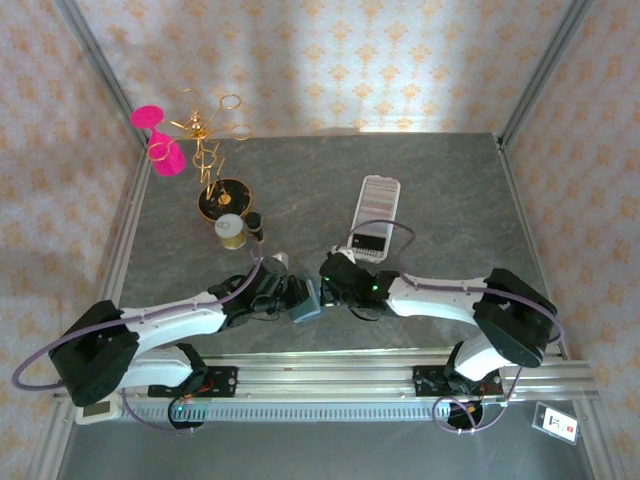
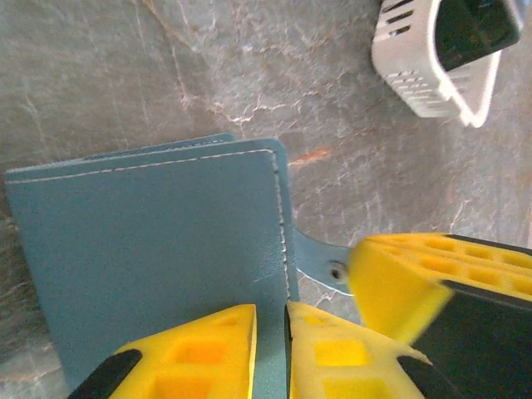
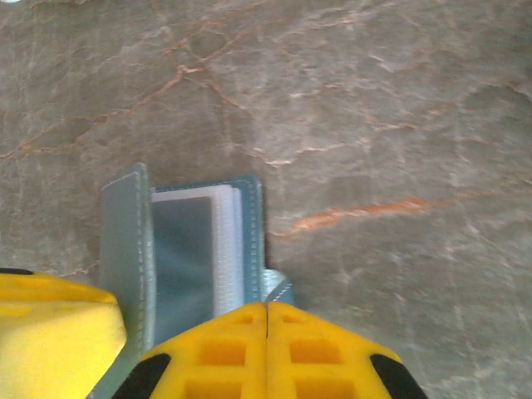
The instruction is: Put the credit cards into the card holder
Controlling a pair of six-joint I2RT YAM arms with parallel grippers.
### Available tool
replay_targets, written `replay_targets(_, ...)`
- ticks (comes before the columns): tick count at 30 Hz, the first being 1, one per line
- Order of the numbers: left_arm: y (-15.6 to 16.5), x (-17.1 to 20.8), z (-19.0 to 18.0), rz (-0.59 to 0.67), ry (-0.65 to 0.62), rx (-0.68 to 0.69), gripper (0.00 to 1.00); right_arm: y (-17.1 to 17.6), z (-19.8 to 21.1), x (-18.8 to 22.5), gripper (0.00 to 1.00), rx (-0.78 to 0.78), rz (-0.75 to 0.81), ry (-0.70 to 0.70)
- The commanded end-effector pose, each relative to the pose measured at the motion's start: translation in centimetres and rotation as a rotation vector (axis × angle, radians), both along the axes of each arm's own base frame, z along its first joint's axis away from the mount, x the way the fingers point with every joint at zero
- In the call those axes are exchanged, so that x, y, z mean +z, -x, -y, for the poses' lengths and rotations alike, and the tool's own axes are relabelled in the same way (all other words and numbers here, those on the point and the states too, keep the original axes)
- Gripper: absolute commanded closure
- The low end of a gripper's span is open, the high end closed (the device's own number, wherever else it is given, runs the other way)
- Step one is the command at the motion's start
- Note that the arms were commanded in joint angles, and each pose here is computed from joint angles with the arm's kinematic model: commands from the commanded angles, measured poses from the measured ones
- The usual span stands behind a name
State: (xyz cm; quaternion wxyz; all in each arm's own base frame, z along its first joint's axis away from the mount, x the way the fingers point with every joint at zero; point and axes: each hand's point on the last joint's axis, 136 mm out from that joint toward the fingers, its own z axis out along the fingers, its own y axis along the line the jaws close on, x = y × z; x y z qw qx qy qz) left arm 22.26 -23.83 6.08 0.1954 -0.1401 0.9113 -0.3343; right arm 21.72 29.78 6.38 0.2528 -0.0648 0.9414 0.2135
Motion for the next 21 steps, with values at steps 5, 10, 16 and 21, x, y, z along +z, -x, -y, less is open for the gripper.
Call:
replay_targets(5,-0.1,-1.0,-0.3,0.019,-0.021,0.007,0.89,-0.1,1.6,0.7,1.0,-0.078,0.028,-0.073)
replay_targets(10,0.9,-1.5,-1.1,0.016,0.044,0.041,0.94,0.7,1.1,0.1,1.0,-0.068,-0.006,-0.135)
replay_targets(16,1.9,-2.1,-3.9,0.017,-0.035,0.093,1.0,0.3,0.6,0.3,1.0,-0.071,0.002,-0.139)
replay_targets(21,2.3,-2.3,-4.0,0.022,0.029,0.111,1.0,0.4,-0.7,0.8,1.0,-0.033,-0.016,-0.171)
